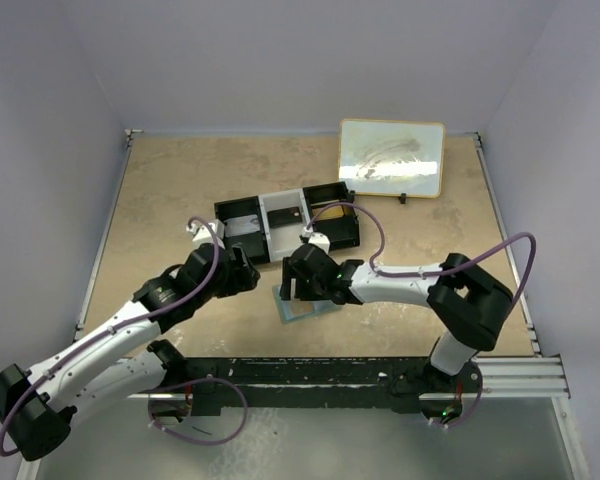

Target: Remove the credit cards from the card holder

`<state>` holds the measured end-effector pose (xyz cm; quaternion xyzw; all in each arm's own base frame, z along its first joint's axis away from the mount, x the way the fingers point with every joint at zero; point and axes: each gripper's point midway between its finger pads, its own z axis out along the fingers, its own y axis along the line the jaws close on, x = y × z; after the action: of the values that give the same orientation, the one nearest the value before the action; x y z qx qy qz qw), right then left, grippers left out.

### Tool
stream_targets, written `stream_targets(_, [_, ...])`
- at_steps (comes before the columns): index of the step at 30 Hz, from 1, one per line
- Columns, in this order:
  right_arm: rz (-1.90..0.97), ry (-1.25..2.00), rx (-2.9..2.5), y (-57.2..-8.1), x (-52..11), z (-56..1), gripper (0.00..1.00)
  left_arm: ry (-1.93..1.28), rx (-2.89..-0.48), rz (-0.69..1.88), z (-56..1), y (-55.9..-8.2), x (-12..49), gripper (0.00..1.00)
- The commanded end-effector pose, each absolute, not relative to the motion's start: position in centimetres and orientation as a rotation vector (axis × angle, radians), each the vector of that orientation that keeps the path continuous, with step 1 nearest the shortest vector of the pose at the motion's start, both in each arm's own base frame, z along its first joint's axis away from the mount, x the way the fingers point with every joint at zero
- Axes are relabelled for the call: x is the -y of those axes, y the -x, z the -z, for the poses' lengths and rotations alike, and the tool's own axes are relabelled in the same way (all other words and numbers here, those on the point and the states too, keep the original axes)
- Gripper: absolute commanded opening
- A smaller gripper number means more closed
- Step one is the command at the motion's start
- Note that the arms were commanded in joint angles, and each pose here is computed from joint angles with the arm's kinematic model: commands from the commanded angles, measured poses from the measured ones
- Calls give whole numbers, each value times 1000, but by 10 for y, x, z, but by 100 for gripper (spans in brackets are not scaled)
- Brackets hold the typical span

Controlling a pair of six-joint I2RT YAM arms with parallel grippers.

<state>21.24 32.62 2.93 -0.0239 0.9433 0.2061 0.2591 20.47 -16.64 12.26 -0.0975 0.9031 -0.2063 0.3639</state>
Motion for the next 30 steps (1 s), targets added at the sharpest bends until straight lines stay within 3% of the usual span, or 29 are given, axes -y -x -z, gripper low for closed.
stream_targets(1, [-226,114,-2663,-201,-286,10,78,318,-2193,512,-169,-218,155,71])
stream_targets(7, [-109,144,-2666,-201,-282,15,70,332,-2169,506,-179,-217,149,71])
stream_targets(13, [-51,178,-2672,-201,-290,19,68,332,-2173,501,-179,-216,148,71])
stream_targets(15, [-64,179,-2677,-199,-292,20,60,327,-2173,501,-179,-216,149,71])
stream_targets(30, [-655,138,-2700,-182,-324,9,61,253,-2225,679,-168,-203,176,71])
